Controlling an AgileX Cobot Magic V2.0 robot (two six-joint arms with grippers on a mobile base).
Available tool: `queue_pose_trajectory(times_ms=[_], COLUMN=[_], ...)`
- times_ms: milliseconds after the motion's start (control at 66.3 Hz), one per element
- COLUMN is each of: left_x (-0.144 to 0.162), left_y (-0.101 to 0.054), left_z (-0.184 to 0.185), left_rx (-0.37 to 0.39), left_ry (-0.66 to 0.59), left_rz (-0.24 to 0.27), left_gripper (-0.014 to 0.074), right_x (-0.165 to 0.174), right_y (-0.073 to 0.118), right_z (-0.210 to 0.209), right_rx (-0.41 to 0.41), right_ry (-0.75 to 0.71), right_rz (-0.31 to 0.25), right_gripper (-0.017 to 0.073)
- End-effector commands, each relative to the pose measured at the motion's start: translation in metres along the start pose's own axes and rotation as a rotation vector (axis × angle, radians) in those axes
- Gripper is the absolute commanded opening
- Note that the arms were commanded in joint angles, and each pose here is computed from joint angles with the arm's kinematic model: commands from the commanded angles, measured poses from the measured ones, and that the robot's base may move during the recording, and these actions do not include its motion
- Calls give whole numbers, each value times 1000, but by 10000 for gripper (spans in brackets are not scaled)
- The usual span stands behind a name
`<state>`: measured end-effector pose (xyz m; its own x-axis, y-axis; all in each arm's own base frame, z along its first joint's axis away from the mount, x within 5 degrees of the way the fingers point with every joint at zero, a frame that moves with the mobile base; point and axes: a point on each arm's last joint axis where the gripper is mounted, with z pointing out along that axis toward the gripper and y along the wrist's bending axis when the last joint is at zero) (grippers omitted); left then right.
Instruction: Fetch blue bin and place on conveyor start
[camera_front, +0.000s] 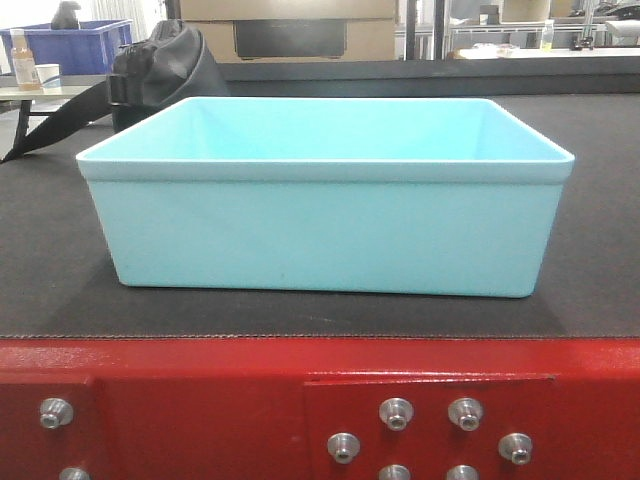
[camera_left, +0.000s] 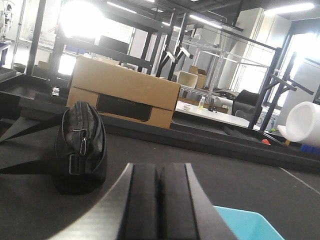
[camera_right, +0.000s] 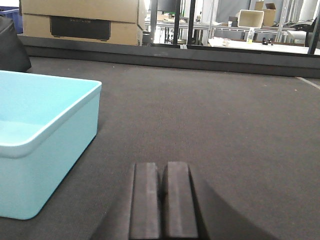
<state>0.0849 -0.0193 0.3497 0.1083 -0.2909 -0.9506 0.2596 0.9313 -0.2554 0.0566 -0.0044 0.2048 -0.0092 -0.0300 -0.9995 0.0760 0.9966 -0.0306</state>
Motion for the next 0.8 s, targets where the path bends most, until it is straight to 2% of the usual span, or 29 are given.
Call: queue_pose_trajectory(times_ms=[0,528,649,694,724,785], left_x=[-2,-2,2,6,11,20], left_y=[-1,-1,4,6,9,13], left_z=[-1,-1,-4,-6,-10,-16], left_rx=[13,11,-38,-61,-78,-103], left_ry=[-18,-16,18,30,43,53], left_rz=[6,6,-4,44,112,200], left_gripper=[-100,-100,-100,-100,-100,-100], right_x=[-3,-3,-3,-3,-3,-3], right_y=[0,0,0,0,0,0], right_z=[0,0,0,0,0,0], right_rx=[4,4,4,4,4,4], right_ry=[-32,-32,-32,-32,-34,-34], right_rz=[-3,-3,-3,-3,-3,-3], right_gripper=[-165,-165,-165,-165,-165,-165])
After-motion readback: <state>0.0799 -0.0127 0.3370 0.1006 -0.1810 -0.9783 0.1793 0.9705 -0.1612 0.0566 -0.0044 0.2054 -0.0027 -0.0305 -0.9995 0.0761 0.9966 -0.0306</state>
